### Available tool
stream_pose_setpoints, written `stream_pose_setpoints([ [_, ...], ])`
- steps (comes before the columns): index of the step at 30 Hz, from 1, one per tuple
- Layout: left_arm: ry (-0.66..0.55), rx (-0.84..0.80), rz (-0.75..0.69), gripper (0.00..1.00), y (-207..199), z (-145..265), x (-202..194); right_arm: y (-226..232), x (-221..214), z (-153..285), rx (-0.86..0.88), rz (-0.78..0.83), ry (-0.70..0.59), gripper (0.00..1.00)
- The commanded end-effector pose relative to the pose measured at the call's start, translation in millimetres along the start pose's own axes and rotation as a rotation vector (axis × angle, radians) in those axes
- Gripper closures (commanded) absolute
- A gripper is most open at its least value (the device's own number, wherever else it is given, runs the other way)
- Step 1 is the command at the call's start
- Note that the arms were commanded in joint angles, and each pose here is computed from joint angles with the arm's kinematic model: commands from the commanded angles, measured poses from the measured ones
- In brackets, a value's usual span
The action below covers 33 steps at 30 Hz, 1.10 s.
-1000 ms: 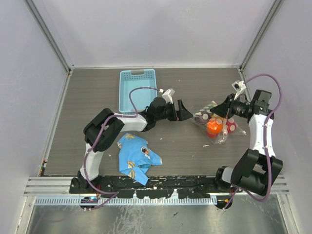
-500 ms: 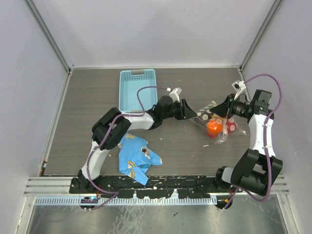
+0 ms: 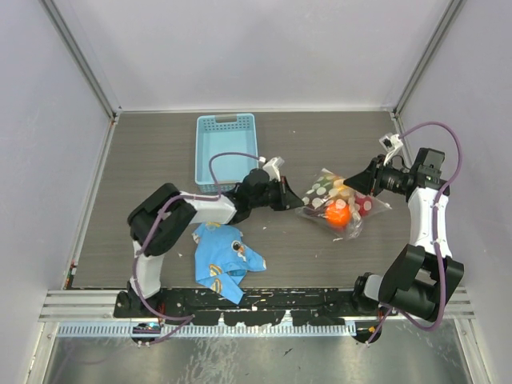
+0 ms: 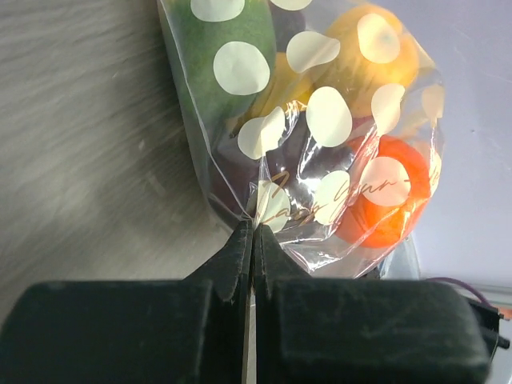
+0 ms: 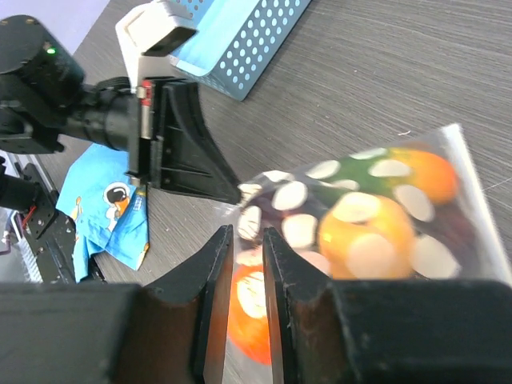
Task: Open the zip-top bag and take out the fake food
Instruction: Move the zipper food storage bag to the center of the board.
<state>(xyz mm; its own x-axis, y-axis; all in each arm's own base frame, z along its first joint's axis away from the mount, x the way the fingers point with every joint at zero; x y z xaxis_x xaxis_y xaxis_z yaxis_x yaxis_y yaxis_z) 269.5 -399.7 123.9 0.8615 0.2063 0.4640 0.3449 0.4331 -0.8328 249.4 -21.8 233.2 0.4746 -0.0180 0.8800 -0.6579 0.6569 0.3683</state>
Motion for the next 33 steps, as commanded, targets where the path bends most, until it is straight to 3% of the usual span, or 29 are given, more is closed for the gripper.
stream_pose_setpoints([
  [1, -0.119, 0.061, -0.06, 1.0, -16.9, 45.5, 10.5, 4.7, 6.7, 4.2, -0.01, 0.076, -0.002, 0.71],
  [8, -0.105, 0.379, -0.002, 1.0, 33.9, 110.4, -26.6, -8.8, -4.3, 2.1, -0.08, 0.031, 0.046, 0.62],
  [16, -0.076, 0.567, -0.011, 1.0, 61.4, 153.4, -49.5, -36.3, -29.1, -2.5, -0.16, -0.085, 0.177, 0.45],
  [20, -0.073, 0.59, -0.039, 1.0, 64.6, 160.5, -51.0, -35.8, -38.0, -7.4, -0.098, -0.144, 0.188, 0.31],
  [25, -0.044, 0.564, -0.053, 1.0, 62.3, 155.3, -51.2, -19.2, -39.0, -20.4, 0.094, -0.203, 0.145, 0.21],
  [33, -0.023, 0.515, -0.054, 1.0, 58.9, 148.8, -51.6, 5.2, -52.6, -57.1, 0.233, -0.189, 0.3, 0.2],
])
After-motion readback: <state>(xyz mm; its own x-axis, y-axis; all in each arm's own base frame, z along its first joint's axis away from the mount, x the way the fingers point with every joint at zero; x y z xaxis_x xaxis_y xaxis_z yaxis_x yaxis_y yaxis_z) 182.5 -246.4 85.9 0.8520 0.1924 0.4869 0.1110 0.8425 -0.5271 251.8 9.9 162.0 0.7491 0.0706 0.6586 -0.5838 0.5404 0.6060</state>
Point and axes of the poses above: each gripper's point midway between its finger pads, its own z axis back along the fingers, its own y axis along the line the jaws close on, x = y × z, the point moved 8 cm from there along z, back along the fingers, and after that the axes turned 5 degrees about z, right-handed, at the moved point
